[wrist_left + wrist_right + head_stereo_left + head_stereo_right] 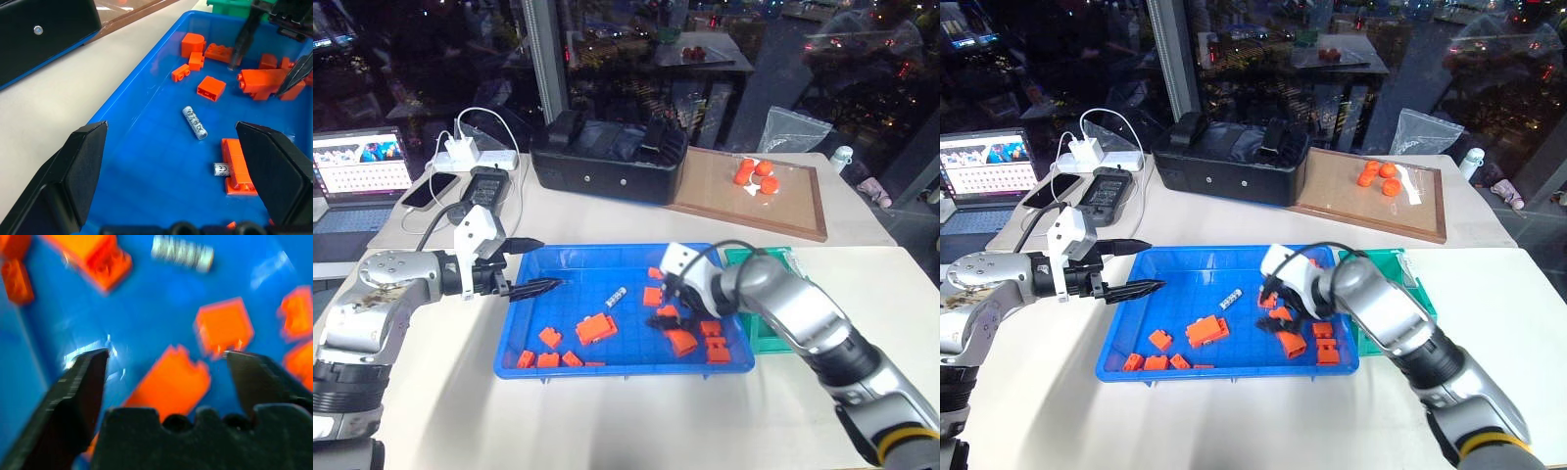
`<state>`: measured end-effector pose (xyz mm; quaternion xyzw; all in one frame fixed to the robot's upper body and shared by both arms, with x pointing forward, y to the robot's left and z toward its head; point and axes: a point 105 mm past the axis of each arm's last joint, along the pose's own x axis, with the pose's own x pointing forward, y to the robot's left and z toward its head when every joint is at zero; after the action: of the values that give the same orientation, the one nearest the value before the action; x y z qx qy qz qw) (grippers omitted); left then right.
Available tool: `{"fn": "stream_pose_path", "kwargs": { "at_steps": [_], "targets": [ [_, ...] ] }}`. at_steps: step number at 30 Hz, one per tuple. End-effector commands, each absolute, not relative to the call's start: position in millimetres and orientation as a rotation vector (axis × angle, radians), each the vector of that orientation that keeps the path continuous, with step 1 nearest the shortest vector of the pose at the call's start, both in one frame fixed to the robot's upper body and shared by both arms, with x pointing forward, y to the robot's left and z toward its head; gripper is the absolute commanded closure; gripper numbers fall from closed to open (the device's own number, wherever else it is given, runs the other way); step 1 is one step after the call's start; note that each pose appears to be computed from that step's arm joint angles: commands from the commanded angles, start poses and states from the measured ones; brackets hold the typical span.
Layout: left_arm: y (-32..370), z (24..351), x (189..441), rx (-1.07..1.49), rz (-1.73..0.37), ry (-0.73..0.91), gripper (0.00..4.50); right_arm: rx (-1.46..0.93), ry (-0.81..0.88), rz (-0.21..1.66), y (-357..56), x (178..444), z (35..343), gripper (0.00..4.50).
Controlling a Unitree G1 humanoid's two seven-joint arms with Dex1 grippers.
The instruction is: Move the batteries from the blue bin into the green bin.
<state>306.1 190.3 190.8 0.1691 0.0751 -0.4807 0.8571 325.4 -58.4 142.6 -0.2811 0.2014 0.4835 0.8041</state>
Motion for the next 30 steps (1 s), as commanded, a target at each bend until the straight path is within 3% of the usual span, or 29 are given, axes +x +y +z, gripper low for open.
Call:
{"fn": "stream_pose_path", "kwargs": {
  "at_steps": [1,7,11,20,23,30],
  "targets": [
    [190.8,203.2,305.1,0.394,-1.003,0.115,0.00,-0.642,0.286,1.026,-43.4,343.5,163.0,0.09],
    [191.7,203.1,303.3,0.405,-0.992,0.117,0.00,-0.493,0.410,0.993,-8.9,352.6,143.0,0.09],
    [193.1,205.7,302.9,0.408,-0.985,0.114,0.00,-0.445,0.479,0.987,2.9,344.7,125.7,0.09],
    [189.5,210.2,305.2,0.421,-0.996,0.113,0.00,-0.402,0.549,0.878,-2.2,352.6,96.2,0.09],
    [189.5,210.6,306.2,0.424,-0.998,0.114,0.00,-0.403,0.551,0.872,-2.6,352.4,93.0,0.78],
    [185.9,210.7,308.2,0.423,-1.009,0.110,0.00,-0.396,0.539,0.859,-9.2,352.6,95.2,3.18]
  ]
}}
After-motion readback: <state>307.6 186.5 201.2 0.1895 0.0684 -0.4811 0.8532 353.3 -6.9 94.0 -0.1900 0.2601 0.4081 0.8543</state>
